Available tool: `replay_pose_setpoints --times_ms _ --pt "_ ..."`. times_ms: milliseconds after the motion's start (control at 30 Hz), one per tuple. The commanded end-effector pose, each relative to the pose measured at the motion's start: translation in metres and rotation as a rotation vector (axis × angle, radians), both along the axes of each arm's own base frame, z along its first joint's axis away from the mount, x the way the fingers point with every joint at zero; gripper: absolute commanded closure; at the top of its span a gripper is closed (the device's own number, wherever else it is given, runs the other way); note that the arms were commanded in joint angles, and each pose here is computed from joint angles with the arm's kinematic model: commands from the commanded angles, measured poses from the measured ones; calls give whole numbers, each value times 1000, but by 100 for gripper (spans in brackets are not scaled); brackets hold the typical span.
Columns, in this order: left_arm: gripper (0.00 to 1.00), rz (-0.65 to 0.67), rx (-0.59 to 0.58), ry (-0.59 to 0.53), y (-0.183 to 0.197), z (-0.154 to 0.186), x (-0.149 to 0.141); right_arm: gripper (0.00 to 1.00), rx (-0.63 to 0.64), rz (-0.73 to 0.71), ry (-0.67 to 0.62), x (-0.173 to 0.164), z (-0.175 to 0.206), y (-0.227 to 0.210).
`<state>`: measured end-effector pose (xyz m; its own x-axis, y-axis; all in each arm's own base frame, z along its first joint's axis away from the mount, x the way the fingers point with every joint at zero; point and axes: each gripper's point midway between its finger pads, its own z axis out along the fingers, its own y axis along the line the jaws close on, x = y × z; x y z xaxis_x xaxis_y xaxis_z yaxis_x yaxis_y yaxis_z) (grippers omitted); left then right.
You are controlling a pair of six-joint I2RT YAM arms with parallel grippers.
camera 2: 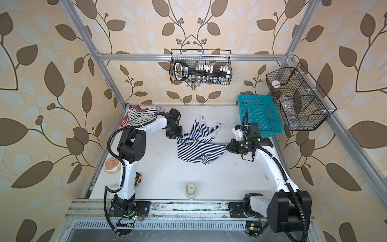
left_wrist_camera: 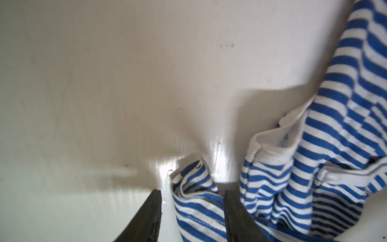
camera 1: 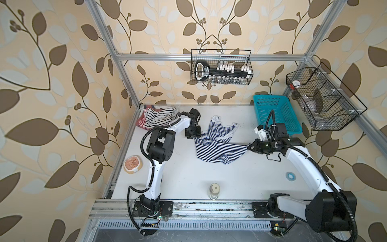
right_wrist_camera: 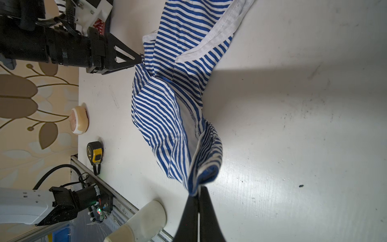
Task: Fold and stack tank tops
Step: Smooth out the tank top at the center of the table.
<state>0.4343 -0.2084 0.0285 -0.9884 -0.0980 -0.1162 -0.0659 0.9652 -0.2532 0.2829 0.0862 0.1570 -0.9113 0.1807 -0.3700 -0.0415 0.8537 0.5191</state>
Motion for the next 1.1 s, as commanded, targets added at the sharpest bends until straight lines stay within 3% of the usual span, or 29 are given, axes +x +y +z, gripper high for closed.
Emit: replay_pose_setpoints --times_ms 0,100,200,267,333,433,533,633,800,933,1067 --pt "76 -1 17 62 2 -15 -9 100 8 26 -38 3 11 2" --pt "99 -8 37 87 5 -20 -15 100 8 26 -45 4 13 2" --pt "100 -5 58 79 10 -14 -16 100 8 21 -53 6 16 0" --pt "100 8 43 22 9 7 -9 100 13 20 -69 10 20 0" --pt "100 22 16 -78 8 45 5 100 17 21 -96 18 30 -1" --pt "100 49 -45 -284 12 128 36 100 24 21 -185 41 64 -4" --pt "100 81 -120 -509 22 225 66 100 52 19 -319 74 119 -8" --pt "100 101 -191 -701 33 312 78 100 99 31 -452 107 180 -8" --pt "100 113 -271 -965 55 424 55 100 159 54 -647 134 273 -9" --pt "100 120 -280 -1112 73 476 15 100 177 69 -723 121 309 -9" --pt "100 107 -317 -1188 80 500 -26 100 181 83 -785 94 327 -6"
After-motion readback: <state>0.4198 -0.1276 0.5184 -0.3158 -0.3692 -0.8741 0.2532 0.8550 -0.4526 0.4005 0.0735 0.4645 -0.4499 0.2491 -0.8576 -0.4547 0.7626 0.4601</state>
